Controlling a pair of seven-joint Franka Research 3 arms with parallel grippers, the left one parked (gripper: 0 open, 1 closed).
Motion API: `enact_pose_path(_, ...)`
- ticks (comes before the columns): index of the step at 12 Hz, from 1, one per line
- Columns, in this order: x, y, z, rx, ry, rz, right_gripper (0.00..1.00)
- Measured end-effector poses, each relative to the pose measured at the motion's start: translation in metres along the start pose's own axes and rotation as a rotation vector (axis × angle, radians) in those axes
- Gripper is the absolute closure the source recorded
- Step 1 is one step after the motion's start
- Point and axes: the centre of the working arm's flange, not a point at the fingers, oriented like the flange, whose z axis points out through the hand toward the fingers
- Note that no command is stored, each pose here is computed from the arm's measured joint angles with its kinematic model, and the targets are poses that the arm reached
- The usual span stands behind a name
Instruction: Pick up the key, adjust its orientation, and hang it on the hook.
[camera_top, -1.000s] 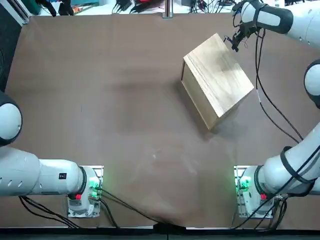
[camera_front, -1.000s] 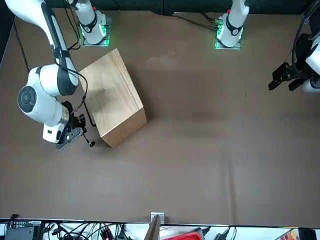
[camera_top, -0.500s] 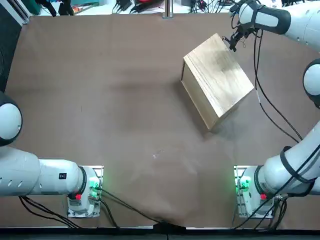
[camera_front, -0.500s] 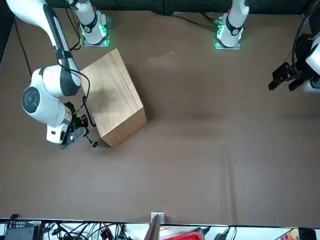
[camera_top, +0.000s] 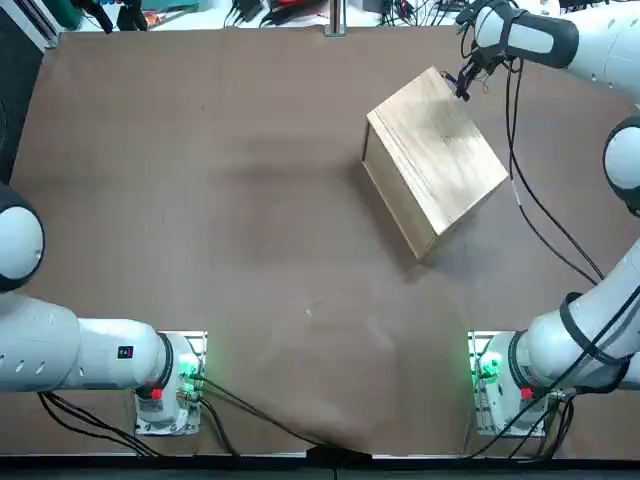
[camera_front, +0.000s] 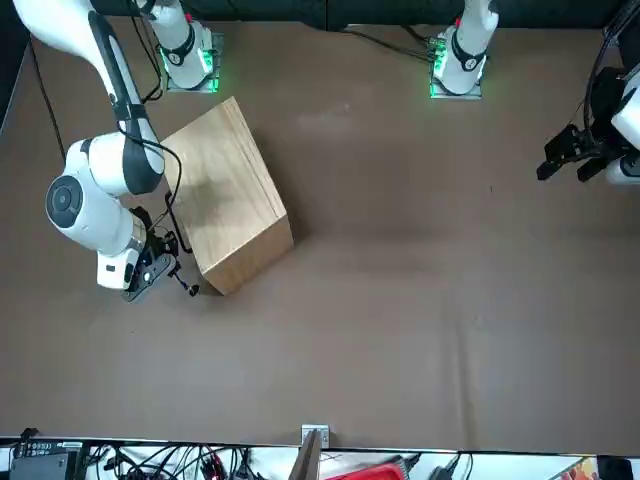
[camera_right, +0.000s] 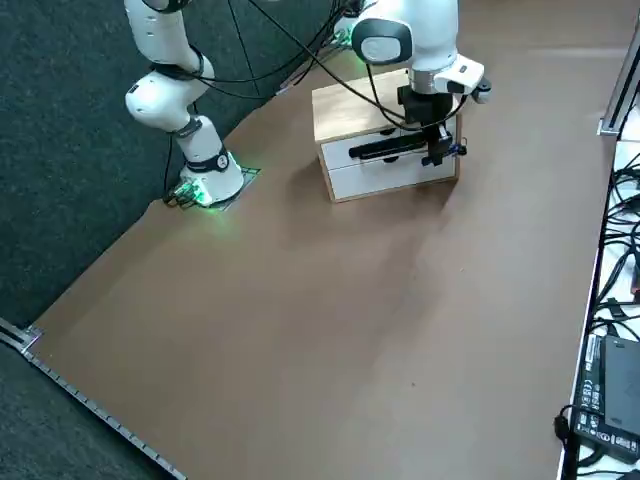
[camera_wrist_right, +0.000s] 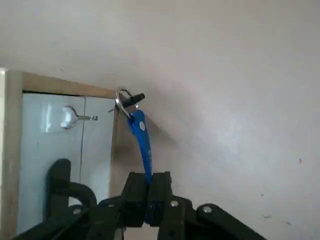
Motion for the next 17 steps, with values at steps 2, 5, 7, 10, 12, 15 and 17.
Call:
enact_pose_path(2,0.003,0.001,0.001,0.001,0.003,-0.003,0.96)
enact_pose_path(5,0.005,-0.001,0.004,0.006,0.001,-0.009,0.96)
enact_pose_path(7,0.006,-0.003,0.005,0.007,0.001,-0.015,0.96)
enact_pose_path(10,0.009,-0.008,0.005,0.009,0.001,-0.037,0.96)
enact_pose_path(12,0.009,-0.009,0.006,0.011,-0.003,-0.062,0.96)
enact_pose_path(15,0.006,-0.010,0.008,0.024,-0.023,-0.086,0.96)
enact_pose_path(17,0.005,-0.009,0.008,0.027,-0.028,-0.098,0.96)
